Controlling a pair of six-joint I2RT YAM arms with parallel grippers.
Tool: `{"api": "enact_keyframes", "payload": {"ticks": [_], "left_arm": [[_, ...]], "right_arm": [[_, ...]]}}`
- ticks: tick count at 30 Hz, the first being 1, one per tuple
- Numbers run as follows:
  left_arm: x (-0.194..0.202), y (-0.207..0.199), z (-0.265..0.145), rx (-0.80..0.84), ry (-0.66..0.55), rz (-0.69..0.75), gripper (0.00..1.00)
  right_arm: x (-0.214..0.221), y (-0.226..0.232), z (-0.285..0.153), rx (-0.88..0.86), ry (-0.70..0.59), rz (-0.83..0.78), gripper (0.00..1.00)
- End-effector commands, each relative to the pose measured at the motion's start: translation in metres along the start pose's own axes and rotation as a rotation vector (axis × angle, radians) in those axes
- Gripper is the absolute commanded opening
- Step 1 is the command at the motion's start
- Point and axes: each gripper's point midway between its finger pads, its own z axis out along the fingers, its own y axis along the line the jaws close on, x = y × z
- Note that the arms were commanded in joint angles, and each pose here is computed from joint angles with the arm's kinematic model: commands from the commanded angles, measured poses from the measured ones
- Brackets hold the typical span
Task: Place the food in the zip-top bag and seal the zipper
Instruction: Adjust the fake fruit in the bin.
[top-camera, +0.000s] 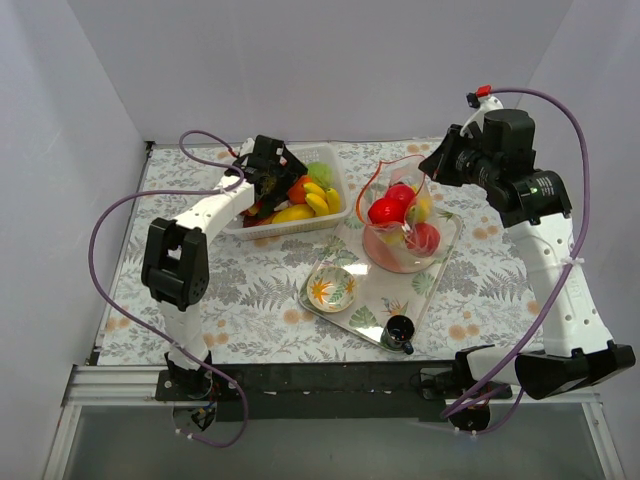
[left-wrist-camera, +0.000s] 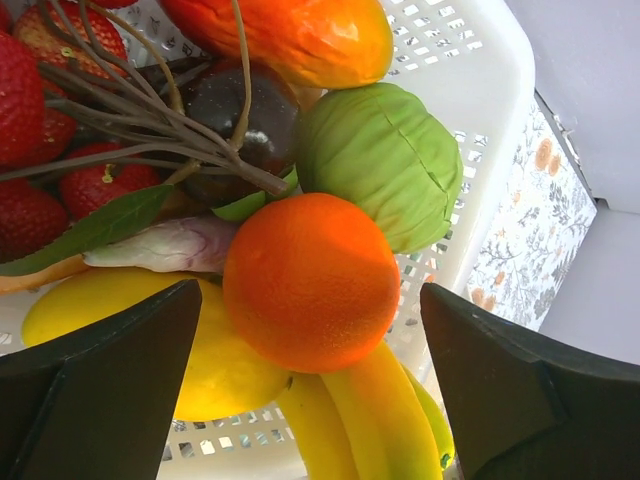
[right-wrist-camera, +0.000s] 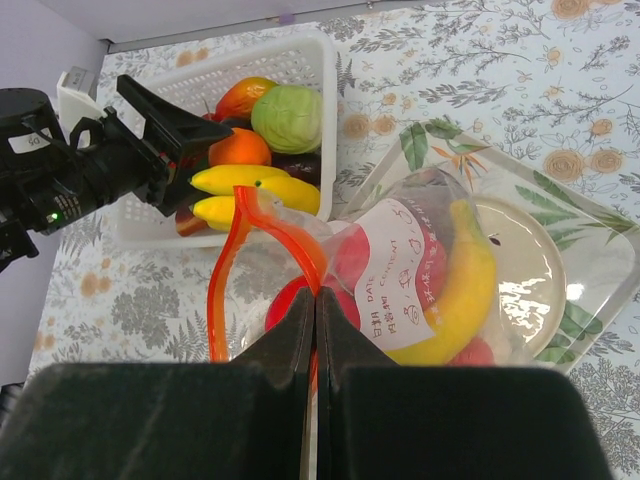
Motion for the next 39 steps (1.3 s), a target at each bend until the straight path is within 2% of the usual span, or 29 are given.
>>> {"api": "enact_keyframes", "payload": {"ticks": [1, 12, 14, 15, 19, 23, 30, 39], "left_arm": [[0.0, -0.015, -0.002, 0.037, 0.012, -0.008, 0.92], [0.011, -0.018, 0.013, 0.014, 0.006, 0.038, 0.83], [0.008, -0.018, 0.013, 0.005, -0.008, 0.038, 0.79], [0.006, -0.019, 0.012, 0.007, -0.018, 0.04, 0.73], [-0.017, -0.034, -0.004, 0.033, -0.098, 0.065, 0.61], [-0.047, -0.046, -0.025, 0.044, -0.21, 0.103, 0.55], [-0.062, -0.033, -0.03, 0.007, -0.248, 0.139, 0.5], [-0.07, -0.022, -0.027, -0.014, -0.261, 0.148, 0.51]], "right_arm": [[-0.018, 0.013, -0.001, -0.054, -0.072, -0.008, 0.01], [-0.014, 0.015, 0.001, -0.066, -0.059, -0.004, 0.01], [-0.014, 0.016, 0.001, -0.068, -0.059, -0.001, 0.01], [-0.014, 0.017, 0.001, -0.07, -0.06, -0.002, 0.01], [-0.014, 0.017, -0.001, -0.065, -0.06, -0.003, 0.01], [-0.013, 0.015, -0.001, -0.058, -0.059, 0.0, 0.01], [-0.012, 0.017, 0.001, -0.06, -0.054, 0.0, 0.01], [-0.01, 0.019, 0.003, -0.056, -0.048, -0.001, 0.01]]}}
